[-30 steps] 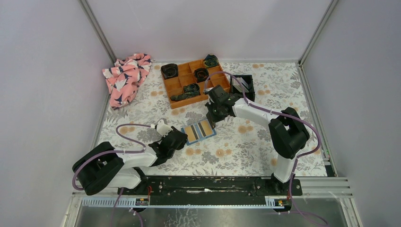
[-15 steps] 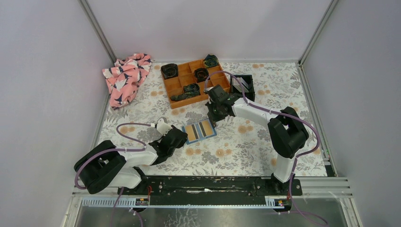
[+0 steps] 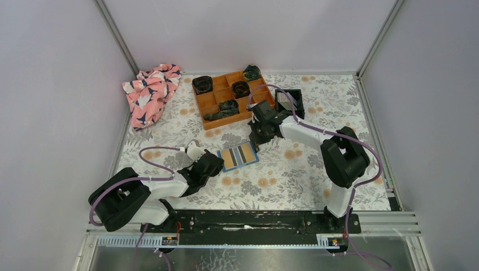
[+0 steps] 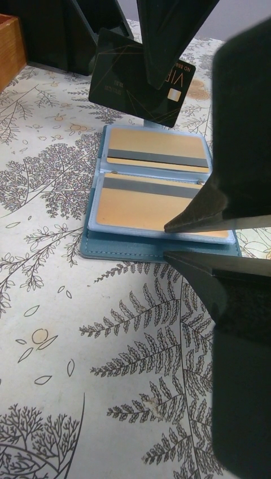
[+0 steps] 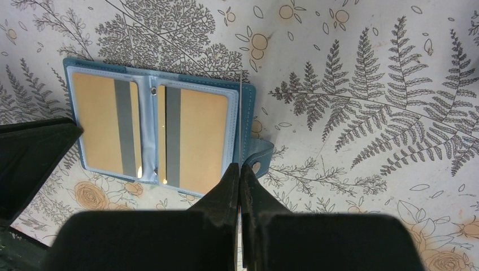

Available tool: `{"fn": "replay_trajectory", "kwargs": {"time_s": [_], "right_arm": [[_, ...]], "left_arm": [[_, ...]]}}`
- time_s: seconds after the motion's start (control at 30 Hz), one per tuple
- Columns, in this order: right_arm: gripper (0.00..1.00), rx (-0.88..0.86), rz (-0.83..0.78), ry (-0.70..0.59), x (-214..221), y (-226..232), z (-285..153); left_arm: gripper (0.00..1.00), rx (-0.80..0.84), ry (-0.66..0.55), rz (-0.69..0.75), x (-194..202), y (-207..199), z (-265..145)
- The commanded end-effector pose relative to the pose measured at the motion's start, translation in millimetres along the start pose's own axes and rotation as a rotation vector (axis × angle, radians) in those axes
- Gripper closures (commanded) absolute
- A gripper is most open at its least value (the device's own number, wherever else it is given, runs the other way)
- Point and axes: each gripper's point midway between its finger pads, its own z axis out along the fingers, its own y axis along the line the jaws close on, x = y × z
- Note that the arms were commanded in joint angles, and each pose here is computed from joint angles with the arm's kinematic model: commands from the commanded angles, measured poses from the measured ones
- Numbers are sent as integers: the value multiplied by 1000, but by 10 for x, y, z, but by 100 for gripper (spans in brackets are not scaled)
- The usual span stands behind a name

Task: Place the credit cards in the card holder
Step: Insert the credit card into the card holder.

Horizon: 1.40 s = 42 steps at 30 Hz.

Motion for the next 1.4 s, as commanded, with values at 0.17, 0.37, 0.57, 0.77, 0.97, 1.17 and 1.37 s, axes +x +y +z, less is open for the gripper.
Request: {"fn": "replay_trajectory", "kwargs": {"time_s": [0.17,0.37,0.57,0.77,0.97,1.17,1.37], "right_arm": [[100,-46,27,4,14,7,63],[100,-65,38,0,13,18,50],[100,-78,47,-5,8,32,18],[100,-76,49,-13,-3,31,-25],[100,-72,46,-18,-22,24,-55],[100,-63,47,-24,-32,3,-92],[100,-61,51,-36,-52,-3,-142]], "left_arm": [[75,31,-13,-2,-40,-102,25],[75,28,-11,-1,-34,-90,28],[76,29,-7,-2,-24,-92,29],[76,30,-5,-5,-23,-94,27],[77,29,-1,-5,-12,-91,26],[77,28,1,-7,-8,-88,25],[78,27,3,-8,-4,-85,28]]}}
